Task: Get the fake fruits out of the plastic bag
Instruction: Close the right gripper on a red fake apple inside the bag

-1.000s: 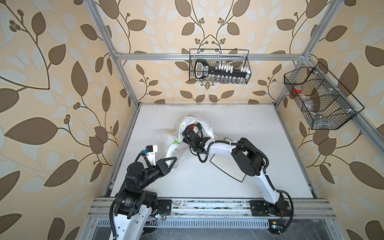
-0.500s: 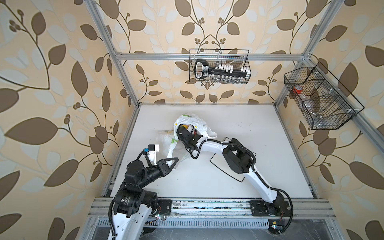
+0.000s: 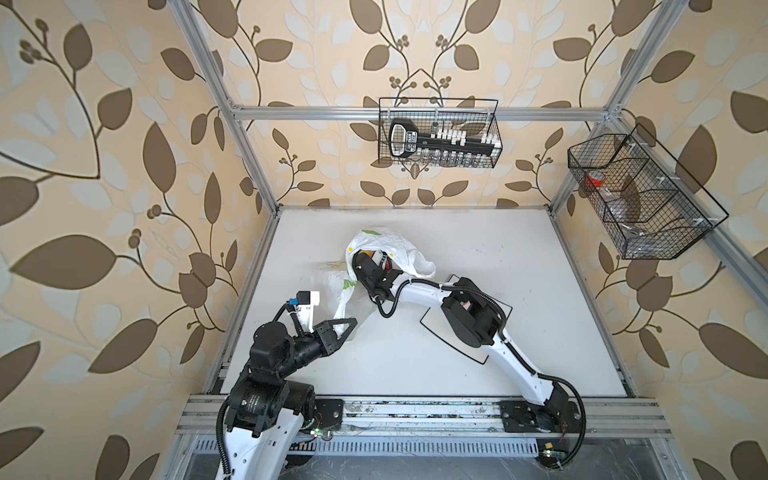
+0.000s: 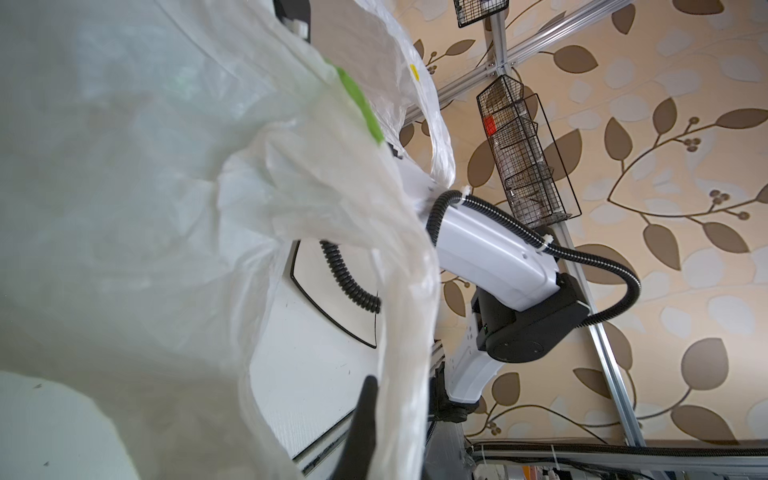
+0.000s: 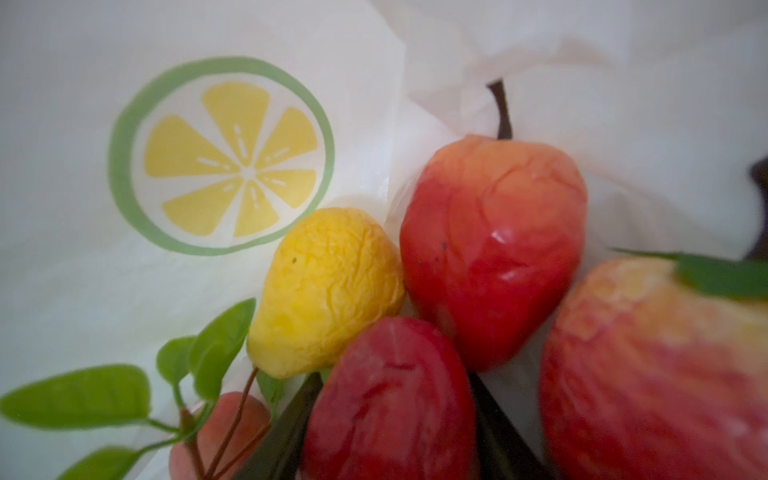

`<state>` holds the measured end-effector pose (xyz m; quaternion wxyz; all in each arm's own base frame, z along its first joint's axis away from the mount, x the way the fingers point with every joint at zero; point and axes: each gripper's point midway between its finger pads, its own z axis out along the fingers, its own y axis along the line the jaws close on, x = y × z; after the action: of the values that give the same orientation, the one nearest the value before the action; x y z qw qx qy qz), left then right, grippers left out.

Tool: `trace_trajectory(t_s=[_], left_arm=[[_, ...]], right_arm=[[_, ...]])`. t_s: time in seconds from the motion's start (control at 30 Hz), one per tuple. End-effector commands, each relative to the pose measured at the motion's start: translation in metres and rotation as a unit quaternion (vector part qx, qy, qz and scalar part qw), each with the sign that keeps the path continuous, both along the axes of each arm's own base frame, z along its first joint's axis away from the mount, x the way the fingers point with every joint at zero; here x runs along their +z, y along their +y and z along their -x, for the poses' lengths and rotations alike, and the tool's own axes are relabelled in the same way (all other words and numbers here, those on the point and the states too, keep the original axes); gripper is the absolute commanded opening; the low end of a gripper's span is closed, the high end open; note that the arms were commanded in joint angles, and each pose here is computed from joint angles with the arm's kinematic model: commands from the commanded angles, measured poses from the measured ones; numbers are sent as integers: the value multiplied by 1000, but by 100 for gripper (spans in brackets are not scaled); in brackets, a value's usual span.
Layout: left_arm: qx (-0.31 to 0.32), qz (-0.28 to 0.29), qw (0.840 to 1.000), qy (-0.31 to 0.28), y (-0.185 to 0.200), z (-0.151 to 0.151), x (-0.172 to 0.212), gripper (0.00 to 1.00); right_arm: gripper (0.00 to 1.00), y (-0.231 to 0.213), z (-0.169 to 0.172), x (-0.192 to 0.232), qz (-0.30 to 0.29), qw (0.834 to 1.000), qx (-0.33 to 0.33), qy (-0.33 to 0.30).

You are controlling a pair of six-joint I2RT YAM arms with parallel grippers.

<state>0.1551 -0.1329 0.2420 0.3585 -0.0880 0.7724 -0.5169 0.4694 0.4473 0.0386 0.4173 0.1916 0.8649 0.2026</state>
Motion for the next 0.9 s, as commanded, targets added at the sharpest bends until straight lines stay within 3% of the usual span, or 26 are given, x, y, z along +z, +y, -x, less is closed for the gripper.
trace_trajectory(t_s=[0.0, 0.3, 0.87], left_arm=[[26, 0, 999, -25, 6, -3, 10, 0], [84, -12, 996, -8, 23, -8, -1, 0], [106, -5, 994, 9, 27, -16, -11, 0]], right_arm=[[37, -6, 8, 10, 3, 1000, 15, 3], [35, -9, 37, 39, -50, 997, 53, -4], [33, -27, 82, 68, -64, 991, 118, -2]])
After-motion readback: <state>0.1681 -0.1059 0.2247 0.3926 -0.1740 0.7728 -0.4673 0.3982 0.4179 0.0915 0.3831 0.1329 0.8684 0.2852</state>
